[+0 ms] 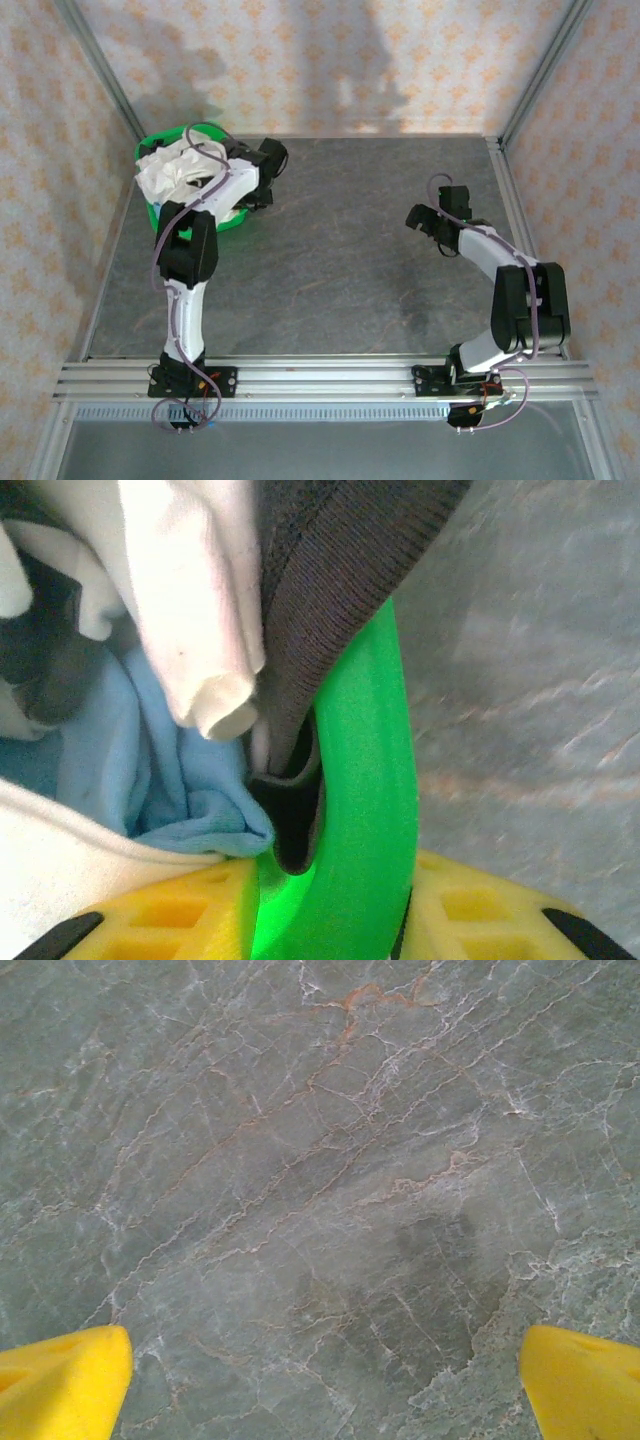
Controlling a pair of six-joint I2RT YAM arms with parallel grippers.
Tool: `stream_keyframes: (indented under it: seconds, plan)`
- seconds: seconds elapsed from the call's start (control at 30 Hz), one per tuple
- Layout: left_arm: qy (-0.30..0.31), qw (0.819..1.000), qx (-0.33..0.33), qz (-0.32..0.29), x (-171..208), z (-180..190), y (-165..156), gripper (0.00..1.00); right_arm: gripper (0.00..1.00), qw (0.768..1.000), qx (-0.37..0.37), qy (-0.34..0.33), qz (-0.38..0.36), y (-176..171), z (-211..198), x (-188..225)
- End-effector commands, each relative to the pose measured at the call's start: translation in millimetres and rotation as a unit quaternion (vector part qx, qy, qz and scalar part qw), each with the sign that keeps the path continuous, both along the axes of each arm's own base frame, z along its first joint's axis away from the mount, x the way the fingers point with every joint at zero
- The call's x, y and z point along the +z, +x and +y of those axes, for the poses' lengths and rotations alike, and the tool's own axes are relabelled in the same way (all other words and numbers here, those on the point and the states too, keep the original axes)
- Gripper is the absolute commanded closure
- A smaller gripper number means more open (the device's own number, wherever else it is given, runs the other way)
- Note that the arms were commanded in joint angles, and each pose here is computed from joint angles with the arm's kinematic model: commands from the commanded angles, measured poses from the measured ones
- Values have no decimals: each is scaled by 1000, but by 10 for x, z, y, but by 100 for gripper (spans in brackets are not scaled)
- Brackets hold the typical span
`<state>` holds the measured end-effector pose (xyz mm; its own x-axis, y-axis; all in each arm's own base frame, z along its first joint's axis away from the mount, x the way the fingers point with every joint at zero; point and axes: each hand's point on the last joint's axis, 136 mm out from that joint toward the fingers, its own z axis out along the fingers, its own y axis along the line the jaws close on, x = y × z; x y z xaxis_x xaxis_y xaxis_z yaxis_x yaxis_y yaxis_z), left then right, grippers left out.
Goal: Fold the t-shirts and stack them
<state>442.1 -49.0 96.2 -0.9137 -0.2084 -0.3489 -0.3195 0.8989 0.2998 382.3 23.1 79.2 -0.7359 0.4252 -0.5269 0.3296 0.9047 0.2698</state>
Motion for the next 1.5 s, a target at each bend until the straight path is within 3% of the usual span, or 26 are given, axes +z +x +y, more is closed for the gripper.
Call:
stream_keyframes:
  seconds: [0.0, 0.1, 0.2, 0.4, 0.47, 0.57, 0.77, 1.0, 1.27, 1.47]
  plan:
    - [39, 998, -25, 40, 51, 251, -281, 66, 1, 999, -11, -22, 20, -27, -68, -15]
    - [41, 998, -5, 46, 76, 460, -458, 65, 1, 999, -14, -26, 26, -55, -87, -17]
    - [29, 999, 14, 33, 190, 510, -504, 54, 1, 999, -14, -27, 27, -71, -89, -1]
    - [3, 999, -7, -34, 626, 40, -313, 29, 1, 999, -17, -30, 29, -85, -106, -8]
    - [-7, 1000, -10, -27, 493, -114, -197, 21, 1, 999, -18, -32, 32, -91, -110, -24]
    - [10, 1000, 11, -20, 390, -115, -75, 18, 1, 999, -18, -34, 38, -105, -117, -51]
    - [18, 996, 87, -15, 129, 104, -9, 25, 1, 998, -18, -36, 45, -105, -122, -100]
    - [38, 996, 82, -12, 96, 219, -251, 26, 1, 997, -20, -35, 58, -62, -118, -199]
    - [37, 994, 106, -1, 0, 585, -504, 37, 1, 996, -20, -28, 79, -28, -90, -299]
    - [52, 994, 91, 10, 14, 709, -504, 38, 1, 996, -20, -31, 81, -36, -99, -298]
